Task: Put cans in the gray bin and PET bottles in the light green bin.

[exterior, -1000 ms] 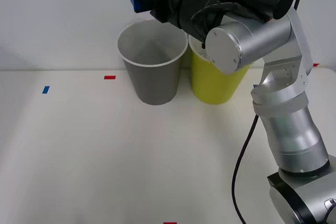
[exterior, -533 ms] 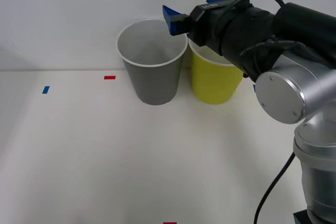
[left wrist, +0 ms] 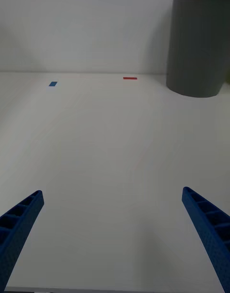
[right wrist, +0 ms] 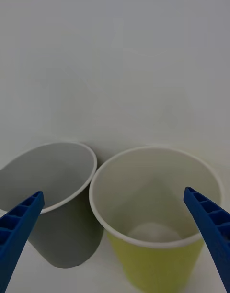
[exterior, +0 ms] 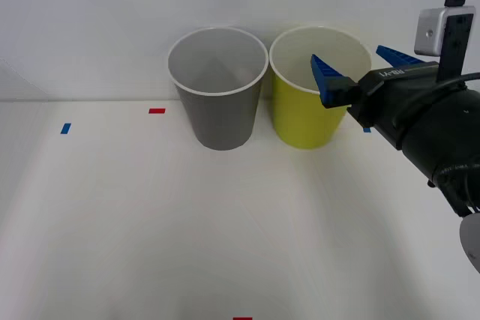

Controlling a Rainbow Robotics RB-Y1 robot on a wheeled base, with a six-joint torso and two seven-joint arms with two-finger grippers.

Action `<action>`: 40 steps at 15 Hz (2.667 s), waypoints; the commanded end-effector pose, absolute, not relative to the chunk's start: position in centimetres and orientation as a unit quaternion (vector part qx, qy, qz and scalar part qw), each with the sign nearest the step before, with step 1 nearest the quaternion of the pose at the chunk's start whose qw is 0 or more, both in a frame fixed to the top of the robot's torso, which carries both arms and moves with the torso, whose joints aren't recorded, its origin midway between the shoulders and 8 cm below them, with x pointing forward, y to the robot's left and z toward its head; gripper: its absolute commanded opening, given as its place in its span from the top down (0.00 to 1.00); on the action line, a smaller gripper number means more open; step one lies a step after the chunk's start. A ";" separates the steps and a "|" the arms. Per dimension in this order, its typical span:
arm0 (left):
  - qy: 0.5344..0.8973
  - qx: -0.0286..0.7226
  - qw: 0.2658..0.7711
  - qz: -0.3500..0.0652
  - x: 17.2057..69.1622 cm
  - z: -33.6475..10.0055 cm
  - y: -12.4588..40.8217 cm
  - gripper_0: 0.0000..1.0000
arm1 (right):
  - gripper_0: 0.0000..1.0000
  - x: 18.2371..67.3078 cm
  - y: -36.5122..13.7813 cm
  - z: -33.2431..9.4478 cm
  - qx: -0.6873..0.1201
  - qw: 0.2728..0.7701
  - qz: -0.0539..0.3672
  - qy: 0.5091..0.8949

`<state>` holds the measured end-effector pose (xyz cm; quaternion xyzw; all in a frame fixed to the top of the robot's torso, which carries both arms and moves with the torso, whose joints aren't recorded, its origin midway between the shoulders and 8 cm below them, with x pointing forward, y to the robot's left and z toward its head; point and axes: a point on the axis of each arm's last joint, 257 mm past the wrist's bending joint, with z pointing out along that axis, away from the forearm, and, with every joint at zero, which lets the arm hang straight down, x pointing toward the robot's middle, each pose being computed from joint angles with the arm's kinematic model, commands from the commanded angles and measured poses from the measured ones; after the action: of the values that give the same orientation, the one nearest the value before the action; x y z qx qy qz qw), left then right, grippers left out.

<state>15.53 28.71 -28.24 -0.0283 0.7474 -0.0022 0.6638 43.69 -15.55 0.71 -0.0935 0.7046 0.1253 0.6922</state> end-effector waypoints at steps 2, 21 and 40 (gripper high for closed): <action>0.747 -0.028 0.664 -0.002 15.5 -28.2 28.7 0.00 | 0.00 41.9 -20.2 -2.6 -0.080 0.699 0.084 0.705; 0.747 -0.028 0.664 -0.002 15.5 -28.2 28.7 0.00 | 0.00 35.8 -23.9 -16.7 -0.066 0.720 0.040 0.690; 0.747 -0.028 0.664 -0.002 15.5 -28.2 28.7 0.00 | 0.00 22.2 -26.4 -27.1 -0.028 0.713 0.006 0.701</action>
<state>15.53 28.71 -28.25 -0.0283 0.7474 -0.0022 0.6638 22.82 -26.40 -27.01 -0.0319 0.6988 0.0049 0.7146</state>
